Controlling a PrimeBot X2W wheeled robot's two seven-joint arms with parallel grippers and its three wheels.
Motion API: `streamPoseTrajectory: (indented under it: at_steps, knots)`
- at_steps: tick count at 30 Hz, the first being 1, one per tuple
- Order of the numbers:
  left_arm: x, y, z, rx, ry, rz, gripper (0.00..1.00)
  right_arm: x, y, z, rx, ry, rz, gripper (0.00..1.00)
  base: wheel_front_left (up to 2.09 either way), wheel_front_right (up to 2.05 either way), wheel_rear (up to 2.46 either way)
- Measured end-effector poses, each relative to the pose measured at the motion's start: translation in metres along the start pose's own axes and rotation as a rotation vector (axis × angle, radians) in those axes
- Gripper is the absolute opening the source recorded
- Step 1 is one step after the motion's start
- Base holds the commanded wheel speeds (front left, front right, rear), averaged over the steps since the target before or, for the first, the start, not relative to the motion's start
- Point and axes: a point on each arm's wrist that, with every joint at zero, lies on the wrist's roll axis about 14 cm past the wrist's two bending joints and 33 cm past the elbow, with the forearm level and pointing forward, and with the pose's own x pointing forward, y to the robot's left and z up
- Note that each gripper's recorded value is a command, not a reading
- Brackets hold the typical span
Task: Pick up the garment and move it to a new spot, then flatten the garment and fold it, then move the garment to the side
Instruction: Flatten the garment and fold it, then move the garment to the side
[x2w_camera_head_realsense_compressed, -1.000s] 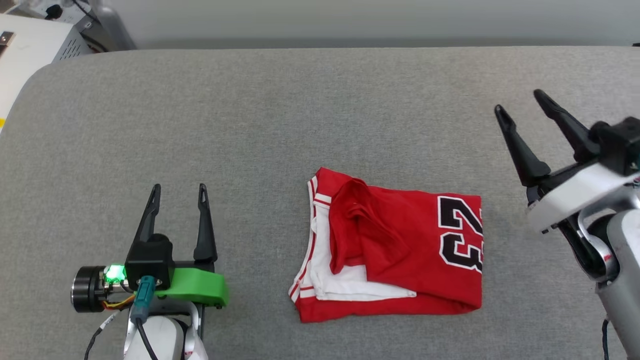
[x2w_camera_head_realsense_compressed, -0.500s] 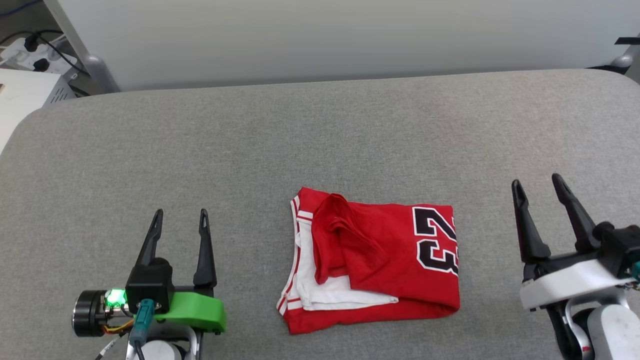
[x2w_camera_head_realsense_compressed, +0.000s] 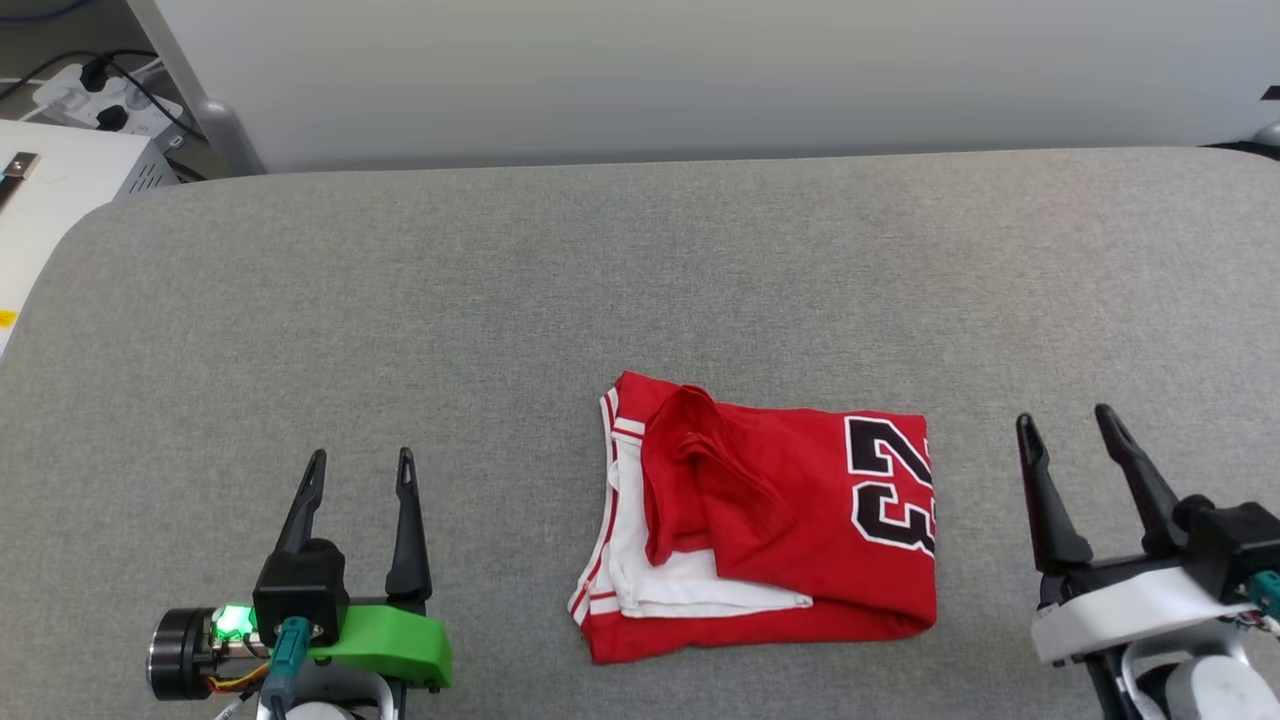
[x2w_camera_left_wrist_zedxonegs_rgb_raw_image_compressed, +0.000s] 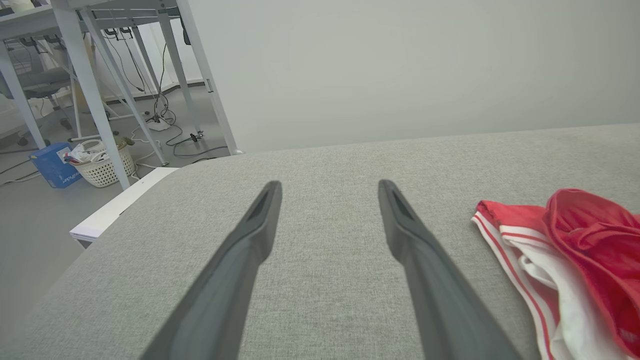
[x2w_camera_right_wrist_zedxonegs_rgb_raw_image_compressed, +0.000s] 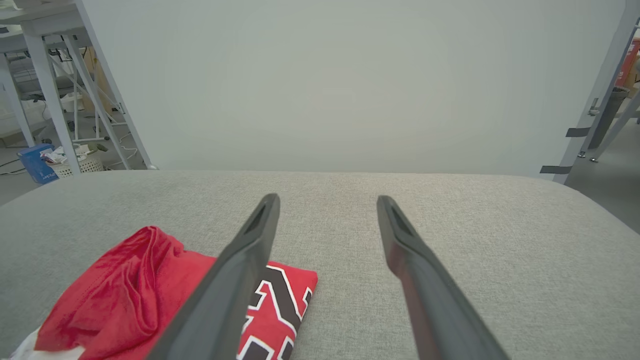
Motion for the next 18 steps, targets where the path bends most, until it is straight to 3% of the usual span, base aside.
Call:
streamPoseTrajectory:
  at_steps: [9, 13, 18]
  knots:
    - [0.003, 0.001, -0.006, -0.003, 0.017, 0.001, 1.00, 0.064, -0.011, 0.078, -0.109, -0.138, 0.100, 1.00, 0.00, 0.00, 0.00]
    - [0.005, 0.005, -0.010, -0.002, 0.026, 0.013, 1.00, 0.085, -0.013, 0.075, -0.086, 0.021, 0.152, 1.00, 0.00, 0.00, 0.00]
    - [0.008, 0.007, -0.016, -0.003, 0.043, 0.018, 1.00, 0.085, -0.013, 0.036, 0.010, 0.324, 0.208, 1.00, 0.00, 0.00, 0.00]
